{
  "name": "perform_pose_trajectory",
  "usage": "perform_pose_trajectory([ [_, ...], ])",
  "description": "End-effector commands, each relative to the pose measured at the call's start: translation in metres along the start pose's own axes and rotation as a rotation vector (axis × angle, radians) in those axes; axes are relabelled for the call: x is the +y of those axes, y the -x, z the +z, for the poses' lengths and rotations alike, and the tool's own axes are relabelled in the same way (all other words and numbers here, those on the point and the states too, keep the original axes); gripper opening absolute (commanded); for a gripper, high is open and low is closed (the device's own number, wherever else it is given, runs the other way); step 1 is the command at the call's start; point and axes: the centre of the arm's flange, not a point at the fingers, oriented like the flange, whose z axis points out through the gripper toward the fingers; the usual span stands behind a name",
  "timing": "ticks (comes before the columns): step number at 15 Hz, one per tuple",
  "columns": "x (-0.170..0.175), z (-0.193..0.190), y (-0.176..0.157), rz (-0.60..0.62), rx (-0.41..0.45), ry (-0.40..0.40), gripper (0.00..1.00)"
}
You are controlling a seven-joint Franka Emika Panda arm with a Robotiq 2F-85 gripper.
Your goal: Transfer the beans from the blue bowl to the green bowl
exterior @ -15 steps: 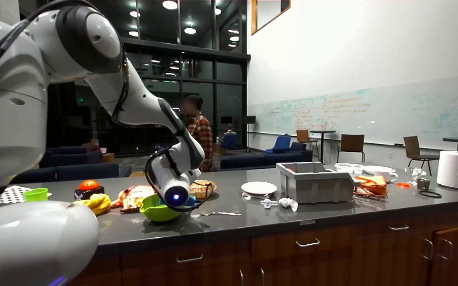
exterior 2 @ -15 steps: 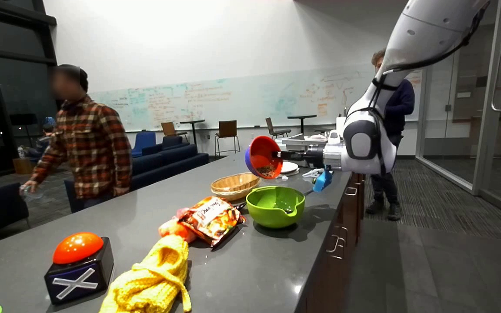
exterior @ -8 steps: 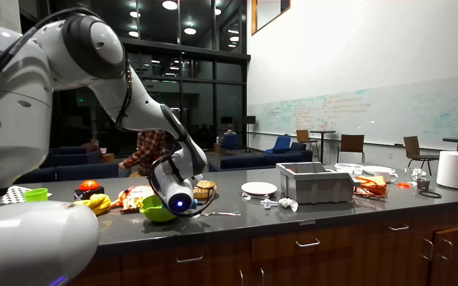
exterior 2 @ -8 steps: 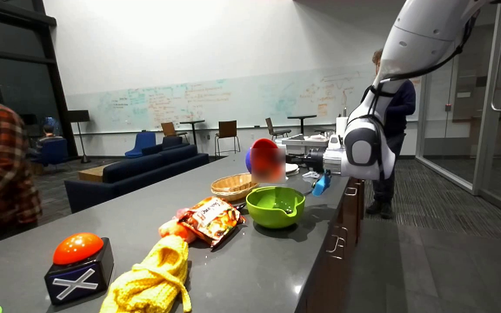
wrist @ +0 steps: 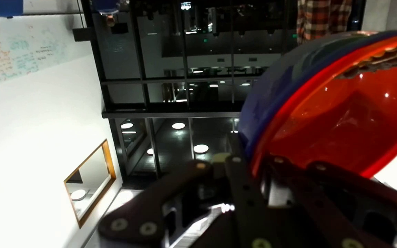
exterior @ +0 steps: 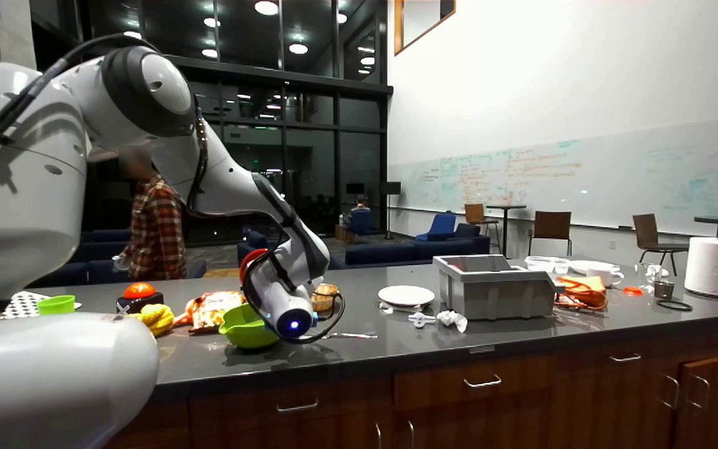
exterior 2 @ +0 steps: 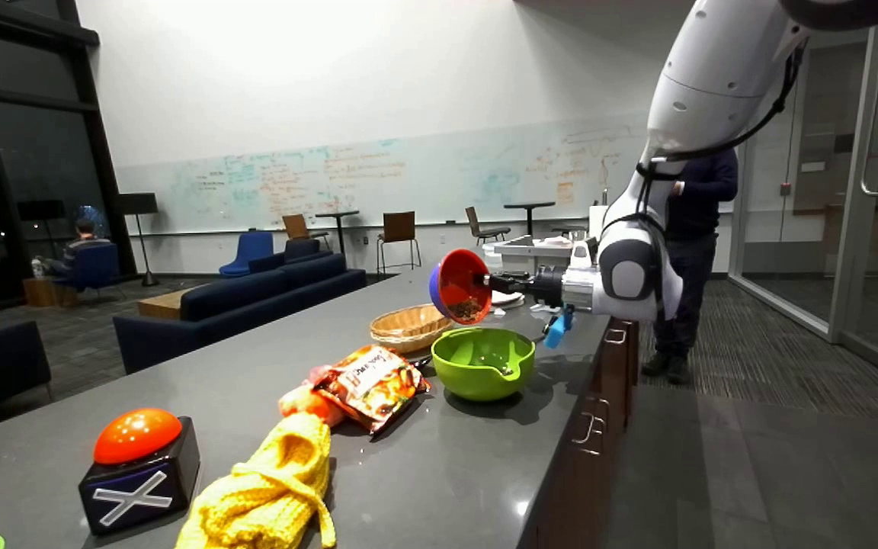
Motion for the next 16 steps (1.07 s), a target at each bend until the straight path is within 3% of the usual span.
perform_pose_trajectory([
  [1, -0.032, 0.013, 0.011, -0.06, 0.07, -0.01, 0.02],
  [6, -0.03, 0.007, -0.001, -0.176, 0.085, -0.042, 0.02],
  [16, -0.048, 0.0, -0.014, -0.321, 0.007, -0.082, 0.02],
])
